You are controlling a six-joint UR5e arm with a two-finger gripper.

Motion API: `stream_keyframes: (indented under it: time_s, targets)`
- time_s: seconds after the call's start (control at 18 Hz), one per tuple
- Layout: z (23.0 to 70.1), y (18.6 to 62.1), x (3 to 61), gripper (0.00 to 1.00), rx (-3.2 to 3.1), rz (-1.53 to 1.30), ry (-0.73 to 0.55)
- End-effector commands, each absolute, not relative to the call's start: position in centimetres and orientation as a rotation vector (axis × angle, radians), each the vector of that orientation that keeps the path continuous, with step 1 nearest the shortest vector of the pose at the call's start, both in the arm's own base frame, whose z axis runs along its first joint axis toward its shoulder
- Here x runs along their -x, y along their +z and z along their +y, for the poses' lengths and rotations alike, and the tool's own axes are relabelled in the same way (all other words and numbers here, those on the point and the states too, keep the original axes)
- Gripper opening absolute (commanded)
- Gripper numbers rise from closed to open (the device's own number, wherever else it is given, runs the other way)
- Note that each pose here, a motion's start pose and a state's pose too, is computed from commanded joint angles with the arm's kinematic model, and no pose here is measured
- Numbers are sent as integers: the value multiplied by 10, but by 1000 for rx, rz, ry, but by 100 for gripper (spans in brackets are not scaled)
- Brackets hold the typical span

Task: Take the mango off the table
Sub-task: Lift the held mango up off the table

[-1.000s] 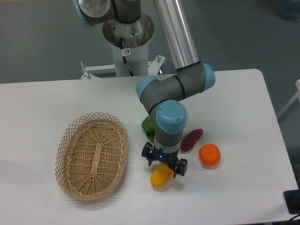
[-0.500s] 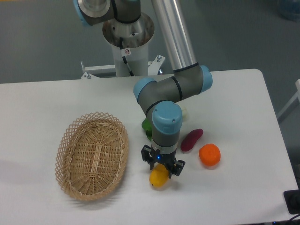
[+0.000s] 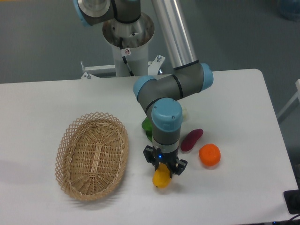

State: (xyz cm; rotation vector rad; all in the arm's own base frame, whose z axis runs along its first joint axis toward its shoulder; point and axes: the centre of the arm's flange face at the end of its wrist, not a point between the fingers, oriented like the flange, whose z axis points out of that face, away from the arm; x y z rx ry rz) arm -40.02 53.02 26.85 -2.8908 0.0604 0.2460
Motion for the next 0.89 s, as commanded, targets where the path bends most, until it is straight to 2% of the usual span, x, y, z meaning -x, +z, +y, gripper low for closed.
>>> stream_keyframes:
  time_s: [0.33, 0.61, 0.89]
  targets:
    - [501, 338, 420, 53, 2861, 168, 294]
    - [491, 394, 436, 52, 2902, 217, 246]
    - [489, 421, 446, 52, 2918, 206, 217]
